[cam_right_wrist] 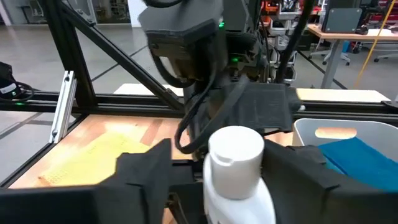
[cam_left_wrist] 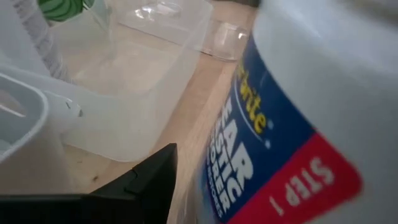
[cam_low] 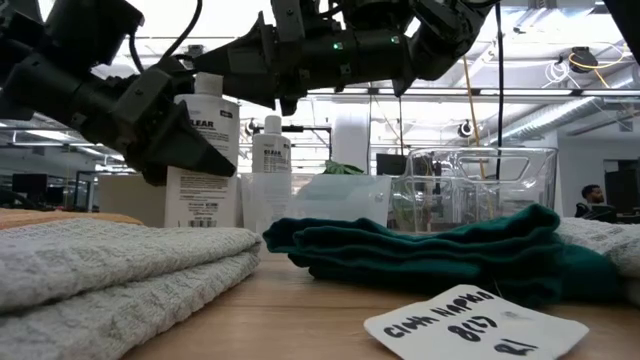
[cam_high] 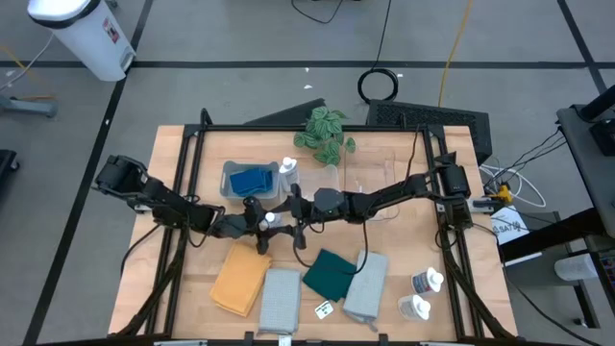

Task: Pick & Place Kitchen Items
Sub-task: Put the white plastic restorer bottle into the white bin

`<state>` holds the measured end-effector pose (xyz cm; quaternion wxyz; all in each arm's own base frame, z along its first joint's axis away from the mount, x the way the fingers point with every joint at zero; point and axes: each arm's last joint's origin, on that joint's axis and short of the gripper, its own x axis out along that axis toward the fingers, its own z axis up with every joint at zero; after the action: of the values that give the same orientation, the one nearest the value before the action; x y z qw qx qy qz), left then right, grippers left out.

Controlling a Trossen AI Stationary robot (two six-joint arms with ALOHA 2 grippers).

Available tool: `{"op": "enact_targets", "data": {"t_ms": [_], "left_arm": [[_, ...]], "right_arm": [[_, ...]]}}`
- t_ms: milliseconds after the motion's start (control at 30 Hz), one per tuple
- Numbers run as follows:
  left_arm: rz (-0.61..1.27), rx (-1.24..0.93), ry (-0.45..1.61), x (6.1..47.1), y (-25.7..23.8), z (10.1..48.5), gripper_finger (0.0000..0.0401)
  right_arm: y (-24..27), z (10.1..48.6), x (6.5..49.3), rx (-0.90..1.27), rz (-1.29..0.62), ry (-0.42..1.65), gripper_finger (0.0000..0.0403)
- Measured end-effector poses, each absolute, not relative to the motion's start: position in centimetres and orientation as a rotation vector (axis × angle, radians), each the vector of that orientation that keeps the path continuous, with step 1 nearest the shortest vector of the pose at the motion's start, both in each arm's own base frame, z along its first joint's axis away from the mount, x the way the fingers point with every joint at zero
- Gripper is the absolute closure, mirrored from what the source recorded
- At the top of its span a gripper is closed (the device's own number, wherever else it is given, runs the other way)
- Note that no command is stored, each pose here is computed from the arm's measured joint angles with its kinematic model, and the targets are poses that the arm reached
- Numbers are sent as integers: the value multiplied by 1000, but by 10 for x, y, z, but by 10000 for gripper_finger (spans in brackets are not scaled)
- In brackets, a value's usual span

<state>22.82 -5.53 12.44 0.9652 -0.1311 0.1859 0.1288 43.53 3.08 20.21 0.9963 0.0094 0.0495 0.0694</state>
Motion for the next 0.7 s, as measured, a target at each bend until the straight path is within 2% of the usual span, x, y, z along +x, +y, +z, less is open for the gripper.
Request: {"op": "enact_targets", "data": {"t_ms": [133, 267, 400, 633, 700], "left_arm": [[250, -257, 383, 229, -53, 124, 147], [248, -256, 383, 229, -53, 124, 156], [192, -240, 400, 229, -55, 124, 174], [132, -234, 394, 229, -60, 125, 208], [128, -220, 389, 229, -61, 126, 215]], "right_arm": [[31, 202, 435, 15, 142, 98, 146], [31, 202, 435, 15, 140, 98, 146], [30, 202, 435, 11, 140, 98, 190], [30, 202, 435, -26, 142, 95, 317], [30, 202, 435, -35, 143, 94, 332]]}}
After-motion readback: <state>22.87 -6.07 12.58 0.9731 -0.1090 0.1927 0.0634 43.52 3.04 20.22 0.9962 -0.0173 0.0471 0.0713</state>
